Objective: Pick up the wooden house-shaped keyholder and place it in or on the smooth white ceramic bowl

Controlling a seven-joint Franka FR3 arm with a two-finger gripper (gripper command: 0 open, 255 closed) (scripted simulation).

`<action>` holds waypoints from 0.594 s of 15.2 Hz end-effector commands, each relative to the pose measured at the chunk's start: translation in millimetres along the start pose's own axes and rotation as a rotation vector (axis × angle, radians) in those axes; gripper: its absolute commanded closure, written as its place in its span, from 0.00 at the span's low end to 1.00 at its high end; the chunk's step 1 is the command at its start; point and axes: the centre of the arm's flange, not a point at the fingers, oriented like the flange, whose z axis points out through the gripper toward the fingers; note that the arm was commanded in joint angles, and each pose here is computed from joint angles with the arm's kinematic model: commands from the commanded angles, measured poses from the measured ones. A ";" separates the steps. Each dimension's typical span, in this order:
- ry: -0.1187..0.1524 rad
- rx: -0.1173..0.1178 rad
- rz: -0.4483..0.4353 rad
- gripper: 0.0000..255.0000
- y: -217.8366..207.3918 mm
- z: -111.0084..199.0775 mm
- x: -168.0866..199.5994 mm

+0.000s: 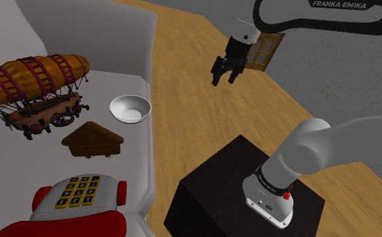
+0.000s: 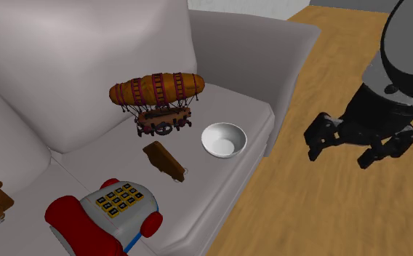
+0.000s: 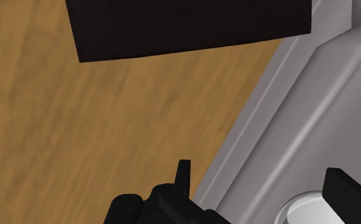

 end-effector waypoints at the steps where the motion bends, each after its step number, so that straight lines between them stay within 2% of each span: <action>1: 0.003 -0.002 0.007 0.00 -22.2 15.2 3.7; 9: 0.012 -0.013 0.032 0.00 -104.8 78.1 28.0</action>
